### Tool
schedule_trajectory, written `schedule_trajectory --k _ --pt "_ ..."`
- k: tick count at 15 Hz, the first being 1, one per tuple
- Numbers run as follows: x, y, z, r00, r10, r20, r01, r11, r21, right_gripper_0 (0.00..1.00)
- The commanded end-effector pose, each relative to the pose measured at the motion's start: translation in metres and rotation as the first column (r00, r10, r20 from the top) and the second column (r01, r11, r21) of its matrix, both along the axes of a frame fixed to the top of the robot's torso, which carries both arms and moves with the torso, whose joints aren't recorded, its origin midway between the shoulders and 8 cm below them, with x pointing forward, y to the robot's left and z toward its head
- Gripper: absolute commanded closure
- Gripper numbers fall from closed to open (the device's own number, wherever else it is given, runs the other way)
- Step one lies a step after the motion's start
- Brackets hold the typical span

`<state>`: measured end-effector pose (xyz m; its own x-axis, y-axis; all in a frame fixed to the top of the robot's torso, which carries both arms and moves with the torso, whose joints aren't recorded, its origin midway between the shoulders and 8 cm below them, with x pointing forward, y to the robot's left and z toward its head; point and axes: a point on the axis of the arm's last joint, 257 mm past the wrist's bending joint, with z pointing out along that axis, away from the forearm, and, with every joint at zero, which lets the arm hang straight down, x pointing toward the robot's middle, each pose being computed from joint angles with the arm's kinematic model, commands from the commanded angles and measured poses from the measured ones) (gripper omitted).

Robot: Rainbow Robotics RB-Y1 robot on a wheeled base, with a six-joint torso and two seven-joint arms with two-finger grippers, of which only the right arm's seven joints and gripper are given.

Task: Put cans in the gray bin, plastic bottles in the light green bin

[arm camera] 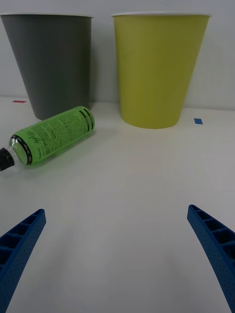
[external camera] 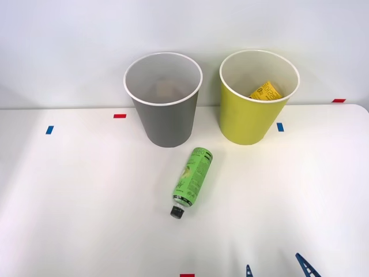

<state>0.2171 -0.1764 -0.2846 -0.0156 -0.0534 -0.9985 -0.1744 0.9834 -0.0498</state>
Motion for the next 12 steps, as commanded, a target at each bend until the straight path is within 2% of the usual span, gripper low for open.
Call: schedule_trajectory --k 1,12 --pt "0.0000 0.0000 0.0000 1.000 0.000 0.000 0.000 1.000 0.000 0.00" --pt "0.0000 0.0000 0.0000 1.000 0.000 0.000 0.000 1.000 0.000 0.00"
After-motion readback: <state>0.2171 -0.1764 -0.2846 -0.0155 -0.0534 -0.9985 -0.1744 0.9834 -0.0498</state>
